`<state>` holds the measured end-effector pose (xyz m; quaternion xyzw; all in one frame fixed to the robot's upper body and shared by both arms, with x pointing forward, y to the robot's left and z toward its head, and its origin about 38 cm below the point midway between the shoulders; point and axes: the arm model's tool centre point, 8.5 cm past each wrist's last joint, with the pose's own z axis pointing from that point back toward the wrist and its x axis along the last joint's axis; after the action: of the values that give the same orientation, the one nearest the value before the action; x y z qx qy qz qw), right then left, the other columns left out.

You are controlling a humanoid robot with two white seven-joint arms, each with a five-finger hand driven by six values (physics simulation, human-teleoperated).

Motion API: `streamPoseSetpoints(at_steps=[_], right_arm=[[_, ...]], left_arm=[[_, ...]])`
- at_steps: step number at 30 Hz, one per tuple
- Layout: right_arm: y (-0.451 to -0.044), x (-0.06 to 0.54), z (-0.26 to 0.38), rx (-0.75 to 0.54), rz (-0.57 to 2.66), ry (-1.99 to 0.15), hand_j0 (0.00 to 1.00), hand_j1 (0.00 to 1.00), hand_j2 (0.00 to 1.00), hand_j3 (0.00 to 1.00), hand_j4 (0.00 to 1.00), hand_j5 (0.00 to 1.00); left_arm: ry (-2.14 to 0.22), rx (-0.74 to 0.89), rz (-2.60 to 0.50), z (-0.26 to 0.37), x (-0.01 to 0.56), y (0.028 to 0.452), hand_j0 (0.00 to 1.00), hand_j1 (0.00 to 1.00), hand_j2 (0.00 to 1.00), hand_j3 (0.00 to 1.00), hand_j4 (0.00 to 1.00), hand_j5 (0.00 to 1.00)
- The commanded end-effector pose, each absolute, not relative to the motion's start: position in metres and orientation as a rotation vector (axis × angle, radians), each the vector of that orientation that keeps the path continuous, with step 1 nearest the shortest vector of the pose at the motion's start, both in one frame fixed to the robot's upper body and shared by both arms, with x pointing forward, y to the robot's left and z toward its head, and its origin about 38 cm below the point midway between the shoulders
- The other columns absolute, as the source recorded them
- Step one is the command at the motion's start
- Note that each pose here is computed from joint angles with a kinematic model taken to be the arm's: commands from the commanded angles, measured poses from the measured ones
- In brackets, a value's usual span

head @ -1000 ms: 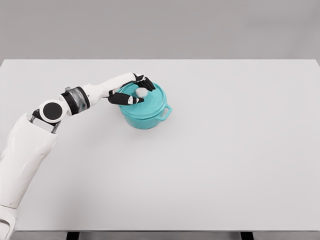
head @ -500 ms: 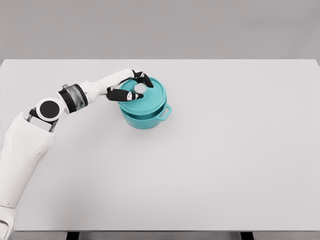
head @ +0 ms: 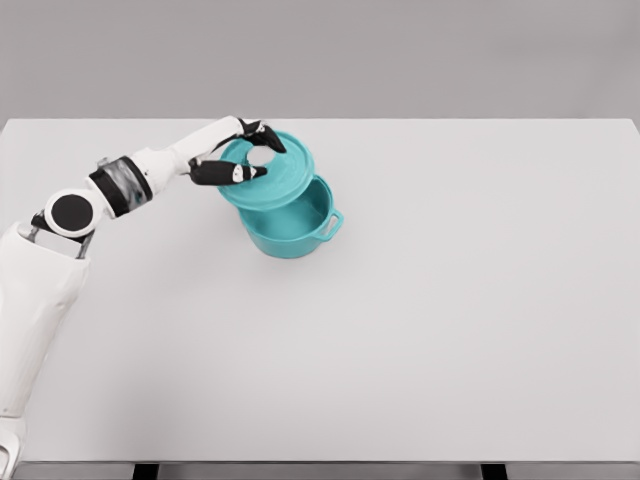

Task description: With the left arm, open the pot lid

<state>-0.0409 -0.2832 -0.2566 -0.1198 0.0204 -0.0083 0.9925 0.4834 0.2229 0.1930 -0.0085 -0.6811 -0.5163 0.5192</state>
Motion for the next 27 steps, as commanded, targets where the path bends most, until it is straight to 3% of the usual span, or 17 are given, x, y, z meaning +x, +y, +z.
streamPoseSetpoints(at_steps=[1,27], right_arm=[[-0.283,-0.041,-0.257,-0.240,-0.017,0.041,1.00,1.00,1.00,1.00,1.00,1.00],[-0.283,-0.041,-0.257,-0.240,-0.017,0.041,1.00,1.00,1.00,1.00,1.00,1.00]], left_arm=[[-1.648,0.009,-1.201,0.201,0.486,0.239,0.55,0.55,0.55,0.55,0.55,0.55],[-1.544,0.132,-0.930,0.176,0.491,0.348,0.55,0.55,0.55,0.55,0.55,0.55]])
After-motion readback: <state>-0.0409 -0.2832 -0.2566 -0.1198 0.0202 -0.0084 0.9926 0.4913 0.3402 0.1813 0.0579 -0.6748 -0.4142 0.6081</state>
